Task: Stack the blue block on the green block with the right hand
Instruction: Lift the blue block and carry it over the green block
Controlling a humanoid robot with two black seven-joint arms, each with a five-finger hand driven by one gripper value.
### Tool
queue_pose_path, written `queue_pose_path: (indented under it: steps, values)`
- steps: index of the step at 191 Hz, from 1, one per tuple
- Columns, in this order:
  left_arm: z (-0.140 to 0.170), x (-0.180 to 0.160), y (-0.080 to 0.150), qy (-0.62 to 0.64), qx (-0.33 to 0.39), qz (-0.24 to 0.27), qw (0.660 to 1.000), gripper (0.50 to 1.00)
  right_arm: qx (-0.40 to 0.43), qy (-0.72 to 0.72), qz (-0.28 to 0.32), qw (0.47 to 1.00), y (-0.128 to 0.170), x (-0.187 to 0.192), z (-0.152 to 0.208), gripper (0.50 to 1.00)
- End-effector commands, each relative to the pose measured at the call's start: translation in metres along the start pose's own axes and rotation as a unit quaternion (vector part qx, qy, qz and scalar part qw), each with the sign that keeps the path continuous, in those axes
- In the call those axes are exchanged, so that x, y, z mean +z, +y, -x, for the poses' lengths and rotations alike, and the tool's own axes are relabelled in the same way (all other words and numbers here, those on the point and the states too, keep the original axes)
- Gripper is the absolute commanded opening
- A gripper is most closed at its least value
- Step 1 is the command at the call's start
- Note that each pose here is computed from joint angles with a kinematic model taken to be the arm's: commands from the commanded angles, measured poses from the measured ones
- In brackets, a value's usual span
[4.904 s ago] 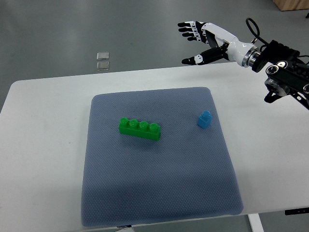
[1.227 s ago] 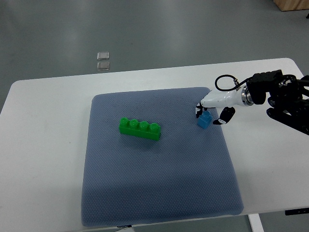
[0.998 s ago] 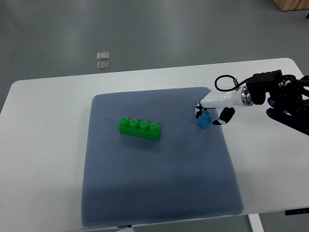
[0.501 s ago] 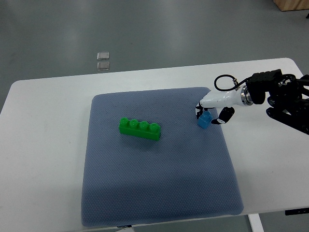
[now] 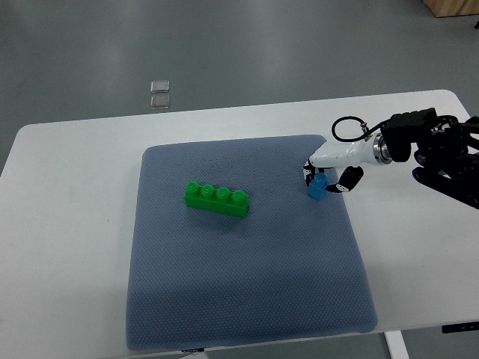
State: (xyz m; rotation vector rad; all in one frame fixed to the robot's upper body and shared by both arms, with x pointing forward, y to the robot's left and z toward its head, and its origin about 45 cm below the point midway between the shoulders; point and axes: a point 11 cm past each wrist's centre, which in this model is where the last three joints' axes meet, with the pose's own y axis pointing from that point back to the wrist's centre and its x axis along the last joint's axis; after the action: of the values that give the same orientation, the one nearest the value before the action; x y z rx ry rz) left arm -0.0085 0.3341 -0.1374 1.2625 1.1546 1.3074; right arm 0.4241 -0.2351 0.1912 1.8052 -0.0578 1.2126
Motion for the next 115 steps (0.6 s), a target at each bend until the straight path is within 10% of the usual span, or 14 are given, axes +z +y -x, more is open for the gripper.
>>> queue_pose_path:
  steps: [1,115]
  values:
    - [0.0,0.0,0.0,0.0,0.0,0.0,1.0,1.0,0.003,0.002,0.001,1.0,0.001,0.0,-0.004,0.629]
    - [0.0,0.0,0.0,0.0,0.0,0.0,1.0,1.0,0.024,0.076,-0.054,0.995,-0.022,-0.063,-0.109,0.631]
